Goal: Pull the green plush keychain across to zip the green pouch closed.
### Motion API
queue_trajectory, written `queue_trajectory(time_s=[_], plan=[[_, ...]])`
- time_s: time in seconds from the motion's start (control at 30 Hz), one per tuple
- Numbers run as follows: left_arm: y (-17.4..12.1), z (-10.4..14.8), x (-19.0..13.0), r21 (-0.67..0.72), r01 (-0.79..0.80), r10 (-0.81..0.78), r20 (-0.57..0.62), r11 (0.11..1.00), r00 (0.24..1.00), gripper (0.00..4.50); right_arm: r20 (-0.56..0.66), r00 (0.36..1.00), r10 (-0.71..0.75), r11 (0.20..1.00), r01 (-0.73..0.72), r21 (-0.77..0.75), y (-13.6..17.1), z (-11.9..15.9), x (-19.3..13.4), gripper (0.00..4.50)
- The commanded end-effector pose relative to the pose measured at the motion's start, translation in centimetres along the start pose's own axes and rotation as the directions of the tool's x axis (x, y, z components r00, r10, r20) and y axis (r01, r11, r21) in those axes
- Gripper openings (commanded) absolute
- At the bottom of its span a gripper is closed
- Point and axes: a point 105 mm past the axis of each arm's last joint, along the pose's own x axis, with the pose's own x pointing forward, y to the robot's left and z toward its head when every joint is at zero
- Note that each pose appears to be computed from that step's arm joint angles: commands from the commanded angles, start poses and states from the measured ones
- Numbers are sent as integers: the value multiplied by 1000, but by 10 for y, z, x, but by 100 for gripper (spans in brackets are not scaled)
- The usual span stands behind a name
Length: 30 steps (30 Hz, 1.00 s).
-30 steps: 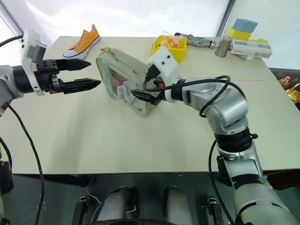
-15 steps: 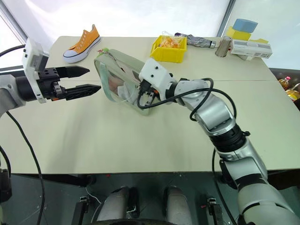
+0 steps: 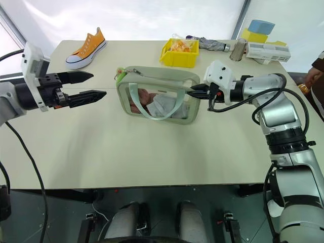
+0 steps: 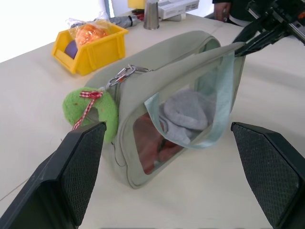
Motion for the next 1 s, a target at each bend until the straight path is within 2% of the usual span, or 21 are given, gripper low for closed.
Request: queue_trajectory(time_s=[0.03,0.23,0.3,0.4,0.5,0.67,0.77,0.83,1.0], plan=[[3,8,-6,21,-24,23,29,1000,999,450,80,995,-52,996,57,-64,-12,42,-7,160],[4,8,-2,20,-25,25,28,999,999,450,132,990,-51,998,54,-20,1,73,27,160],[4,8,-1,22,-22,21,28,1000,999,450,118,990,-74,997,71,25,2,73,40,160],[3,10,3,24,-17,16,33,1000,999,450,52,996,-68,997,69,-22,7,61,57,160],[0,11,5,24,-11,10,36,1000,999,450,-1,997,-79,995,79,-56,3,53,60,160],[2,9,2,18,-34,33,37,999,999,450,-22,998,-54,997,52,-57,4,49,61,160],[3,10,3,20,-39,38,41,999,998,450,-15,999,-44,997,44,-59,3,49,62,77],[5,11,1,22,-51,50,44,998,998,450,7,999,-38,997,38,-66,3,53,62,1],[18,10,-13,42,-114,113,21,993,993,450,65,997,46,992,-39,-117,12,65,51,1]])
